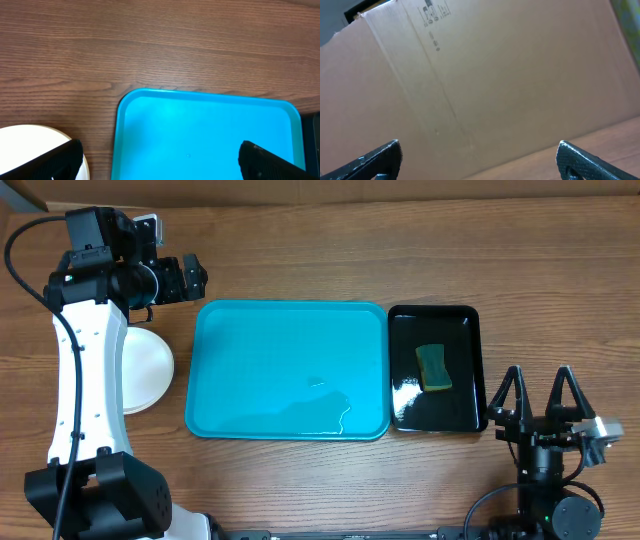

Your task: Clean dirty plates on tray and stack at the side

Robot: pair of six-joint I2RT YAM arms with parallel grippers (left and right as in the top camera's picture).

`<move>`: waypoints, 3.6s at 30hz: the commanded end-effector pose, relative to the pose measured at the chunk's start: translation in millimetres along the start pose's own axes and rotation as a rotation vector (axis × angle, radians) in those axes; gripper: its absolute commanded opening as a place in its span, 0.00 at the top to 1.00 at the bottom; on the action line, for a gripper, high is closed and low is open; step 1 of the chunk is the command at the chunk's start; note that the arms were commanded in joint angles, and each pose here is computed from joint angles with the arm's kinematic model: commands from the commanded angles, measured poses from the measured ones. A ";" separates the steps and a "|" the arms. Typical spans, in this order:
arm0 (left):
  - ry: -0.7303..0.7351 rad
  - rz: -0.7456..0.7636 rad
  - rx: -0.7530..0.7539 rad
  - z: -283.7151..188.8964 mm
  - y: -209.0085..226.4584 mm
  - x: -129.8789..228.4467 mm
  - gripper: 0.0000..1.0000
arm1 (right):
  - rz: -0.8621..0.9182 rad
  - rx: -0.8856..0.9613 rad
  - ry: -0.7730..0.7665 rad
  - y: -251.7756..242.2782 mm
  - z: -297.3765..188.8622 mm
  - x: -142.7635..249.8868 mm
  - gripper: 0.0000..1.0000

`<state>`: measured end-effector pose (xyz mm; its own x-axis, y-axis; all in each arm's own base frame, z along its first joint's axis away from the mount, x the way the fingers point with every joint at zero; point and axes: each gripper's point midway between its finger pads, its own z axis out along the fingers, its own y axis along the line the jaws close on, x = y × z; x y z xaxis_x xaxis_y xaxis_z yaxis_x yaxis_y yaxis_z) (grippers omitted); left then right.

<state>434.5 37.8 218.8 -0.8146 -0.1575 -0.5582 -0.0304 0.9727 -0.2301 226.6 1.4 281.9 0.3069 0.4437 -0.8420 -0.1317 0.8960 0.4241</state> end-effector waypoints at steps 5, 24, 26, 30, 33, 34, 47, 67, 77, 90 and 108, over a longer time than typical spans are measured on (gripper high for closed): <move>0.000 -0.013 0.002 1.1 1.4 -1.0 0.00 | -0.002 0.017 0.070 -12.7 -2.7 31.5 0.00; -0.001 -0.013 0.002 1.1 1.4 -1.1 0.00 | -0.363 -0.016 0.385 -31.9 -20.0 109.6 0.00; -0.001 -0.013 0.002 1.1 1.4 -1.1 0.00 | -0.394 -0.022 0.385 -31.8 -20.0 109.6 0.00; -0.001 -0.013 0.002 1.1 1.4 -1.1 0.00 | -0.425 -0.026 0.384 -32.2 -20.0 109.4 0.00; 0.000 -0.013 0.002 1.1 1.4 -1.0 0.00 | -0.425 -0.026 0.384 -32.4 -20.0 109.4 0.00; 0.000 -0.013 0.002 1.1 1.4 -1.0 0.00 | -0.425 -0.025 0.384 -32.5 -19.9 109.3 0.00; 0.000 -0.013 0.002 1.1 1.4 -1.0 0.00 | -0.425 -0.025 0.384 -32.4 -20.0 109.4 0.00; -0.078 0.027 0.006 -35.3 -16.6 -8.0 0.00 | -0.425 -0.026 0.384 -32.4 -19.9 109.3 0.00; -0.526 0.164 0.019 -223.5 -74.3 -10.8 0.00 | -0.425 -0.026 0.384 -32.4 -19.9 109.3 0.00; -0.713 0.274 0.103 -285.3 -107.0 106.7 0.00 | -0.425 -0.025 0.384 -32.4 -20.0 109.4 0.00; -0.959 0.129 0.162 -193.8 -73.6 156.4 0.00 | -0.425 -0.026 0.384 -32.4 -19.9 109.3 0.00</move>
<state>197.2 -25.7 287.0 -0.1047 -0.0911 -0.9903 0.1524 0.9826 -0.1065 245.5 21.7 170.8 -0.0325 0.0183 -0.9993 -0.0947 0.9953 0.0213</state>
